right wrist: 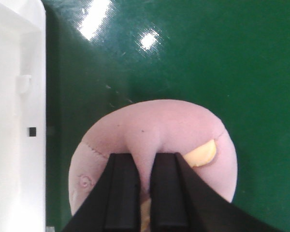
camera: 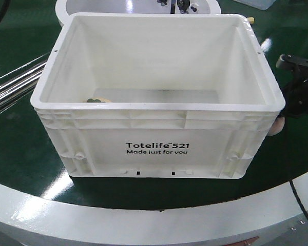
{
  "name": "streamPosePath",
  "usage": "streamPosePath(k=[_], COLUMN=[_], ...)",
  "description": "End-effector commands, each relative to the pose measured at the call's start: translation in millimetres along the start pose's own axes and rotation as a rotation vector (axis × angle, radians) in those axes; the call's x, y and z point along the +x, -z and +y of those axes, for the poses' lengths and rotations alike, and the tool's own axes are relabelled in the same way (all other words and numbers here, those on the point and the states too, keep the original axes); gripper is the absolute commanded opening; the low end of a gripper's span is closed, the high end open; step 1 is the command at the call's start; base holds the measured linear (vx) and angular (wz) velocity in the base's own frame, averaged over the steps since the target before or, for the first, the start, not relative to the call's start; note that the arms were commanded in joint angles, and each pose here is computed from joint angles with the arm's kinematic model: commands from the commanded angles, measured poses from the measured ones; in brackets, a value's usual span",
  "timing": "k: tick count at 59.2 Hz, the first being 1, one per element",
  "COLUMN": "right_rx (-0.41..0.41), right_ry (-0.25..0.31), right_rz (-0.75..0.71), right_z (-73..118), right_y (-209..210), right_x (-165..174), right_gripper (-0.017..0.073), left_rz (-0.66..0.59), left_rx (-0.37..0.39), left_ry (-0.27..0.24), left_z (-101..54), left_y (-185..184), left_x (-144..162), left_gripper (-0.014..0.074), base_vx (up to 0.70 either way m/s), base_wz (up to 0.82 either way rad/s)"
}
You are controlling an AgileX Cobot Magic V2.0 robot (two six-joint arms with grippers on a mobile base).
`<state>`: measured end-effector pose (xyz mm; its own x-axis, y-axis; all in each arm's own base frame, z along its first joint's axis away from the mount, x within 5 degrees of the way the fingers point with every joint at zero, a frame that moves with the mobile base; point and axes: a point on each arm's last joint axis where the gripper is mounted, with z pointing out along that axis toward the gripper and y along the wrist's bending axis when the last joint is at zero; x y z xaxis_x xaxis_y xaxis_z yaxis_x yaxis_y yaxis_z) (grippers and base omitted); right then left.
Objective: Place moving items into box and shelve
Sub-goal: 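Grasp the pink round plush with the right gripper and drop it into the tote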
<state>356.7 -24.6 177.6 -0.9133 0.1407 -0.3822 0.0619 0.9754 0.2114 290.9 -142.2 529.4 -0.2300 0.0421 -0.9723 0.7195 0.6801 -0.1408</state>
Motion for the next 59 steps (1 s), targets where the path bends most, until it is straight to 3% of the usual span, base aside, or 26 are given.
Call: streamPosePath(k=[1,9,18,24,32,37,47,55,59], right_rx=[-0.011,-0.017,0.018,0.033,0.036,0.046,0.015,-0.184,-0.307], right_ry=[0.023,0.039,0.105,0.135,0.173,0.194,0.203,0.186,0.208], right_rz=[0.054,0.013,-0.111,-0.208,-0.350,-0.445,-0.584,-0.618,-0.628], right_z=[0.5,5.9,13.4,20.3,32.6,40.9,58.0,80.6,94.1], right_y=[5.3,26.7,72.8,108.6,162.8,201.8,266.1,294.6,301.0], right_x=[4.7,2.0,-2.2,-1.1,-0.9,-3.1,-9.9,-13.5,-15.7], right_gripper=[-0.0010,-0.0008,-0.0008,-0.0008,-0.0008,-0.0008,-0.0008,-0.0003,0.0001], left_rz=[-0.145,-0.123,-0.061,-0.004,0.059,0.071,0.070,0.109,0.140], left_rx=[-0.029,-0.141,-0.372,-0.554,-0.723,-0.751,-0.717,-0.695,-0.691], left_ry=[-0.014,-0.052,-0.084,-0.074,-0.048,-0.051,-0.027,-0.014,0.003], left_z=[-13.6,-9.5,5.5,19.1,31.8,34.9,33.9,35.5,37.6], left_y=[27.0,37.9,52.3,61.9,70.9,70.5,66.1,59.5,55.0], left_x=[-24.6,-25.4,-22.9,-18.7,-13.1,-11.9,-10.5,-5.6,-1.4], left_gripper=[0.0589,0.0589,0.0589,0.0589,0.0589,0.0589,0.0589,0.0589,0.0589], base_vx=[0.00,0.00,0.00,0.00,0.00,0.00,0.00,0.00,0.00], base_wz=[0.00,0.00,0.00,0.00,0.00,0.00,0.00,0.00,0.00])
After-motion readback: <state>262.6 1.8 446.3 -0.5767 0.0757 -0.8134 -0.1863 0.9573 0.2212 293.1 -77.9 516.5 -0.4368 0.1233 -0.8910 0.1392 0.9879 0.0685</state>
